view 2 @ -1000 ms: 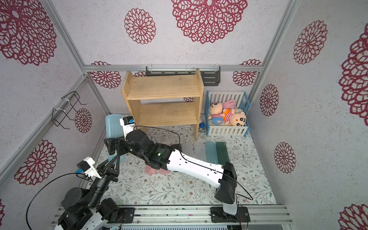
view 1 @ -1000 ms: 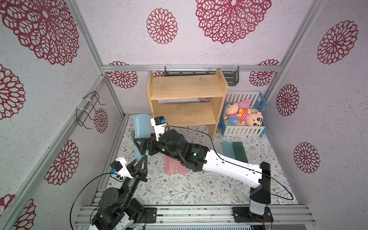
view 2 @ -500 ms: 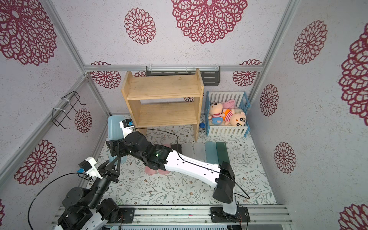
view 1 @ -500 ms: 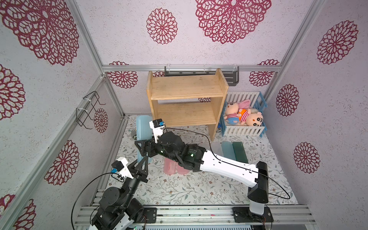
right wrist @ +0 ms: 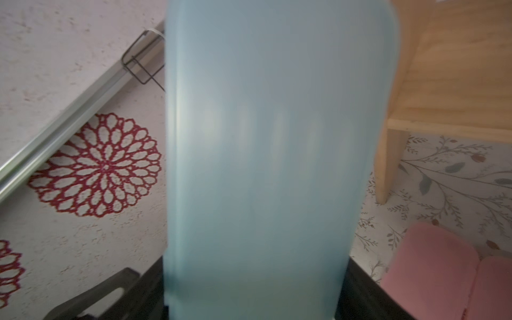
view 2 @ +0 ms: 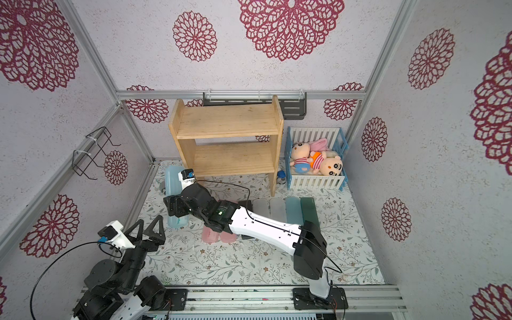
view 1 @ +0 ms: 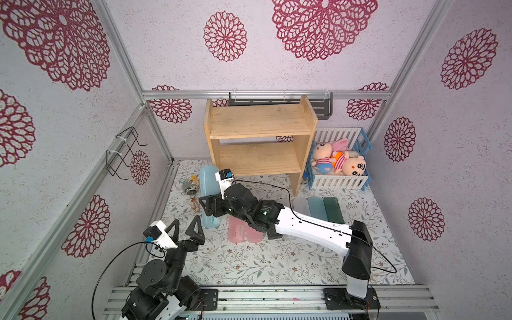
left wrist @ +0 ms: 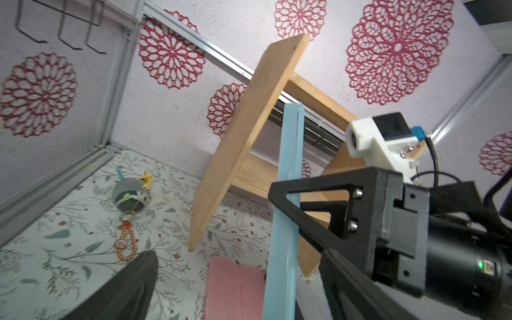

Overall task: Remove the pencil cases from the shelf
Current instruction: Place the pencil case at the center of the board.

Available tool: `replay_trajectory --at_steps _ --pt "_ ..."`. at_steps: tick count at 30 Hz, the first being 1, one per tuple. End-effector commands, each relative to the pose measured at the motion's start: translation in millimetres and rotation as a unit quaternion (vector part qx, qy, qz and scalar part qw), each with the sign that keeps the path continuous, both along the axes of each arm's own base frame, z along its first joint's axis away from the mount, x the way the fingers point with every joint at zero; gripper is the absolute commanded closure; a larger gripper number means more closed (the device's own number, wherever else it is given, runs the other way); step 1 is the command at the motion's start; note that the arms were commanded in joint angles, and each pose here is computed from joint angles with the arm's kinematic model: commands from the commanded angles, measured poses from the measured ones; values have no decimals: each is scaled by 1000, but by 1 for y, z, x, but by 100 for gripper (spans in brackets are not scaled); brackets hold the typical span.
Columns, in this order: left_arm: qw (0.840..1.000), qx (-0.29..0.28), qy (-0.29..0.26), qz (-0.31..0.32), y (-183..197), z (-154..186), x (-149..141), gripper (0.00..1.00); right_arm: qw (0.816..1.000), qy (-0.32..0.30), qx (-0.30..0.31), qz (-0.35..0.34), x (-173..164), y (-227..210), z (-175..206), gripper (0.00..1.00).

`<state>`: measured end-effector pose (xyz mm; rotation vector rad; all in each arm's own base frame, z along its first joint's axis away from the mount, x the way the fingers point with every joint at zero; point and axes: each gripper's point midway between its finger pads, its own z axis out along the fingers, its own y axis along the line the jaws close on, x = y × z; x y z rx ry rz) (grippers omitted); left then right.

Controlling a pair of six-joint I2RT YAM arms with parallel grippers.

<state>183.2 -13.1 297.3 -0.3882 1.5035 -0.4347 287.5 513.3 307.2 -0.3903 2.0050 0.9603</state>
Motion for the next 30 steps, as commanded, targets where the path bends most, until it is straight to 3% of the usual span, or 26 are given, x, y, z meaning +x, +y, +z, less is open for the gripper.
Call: replay_trajectory --at_steps 1,10,20,30 --pt "995 3 33 95 37 -12 -8 3 1000 24 -10 -6 12 7 -29 26" --pt "978 61 69 189 69 -15 -17 3 994 97 -54 2 19 42 -115 25" --pt "973 93 89 191 60 -24 -5 3 984 151 -83 -33 34 50 -176 19" --pt "974 97 92 184 56 -33 -3 3 977 172 -111 -59 43 43 -205 12"
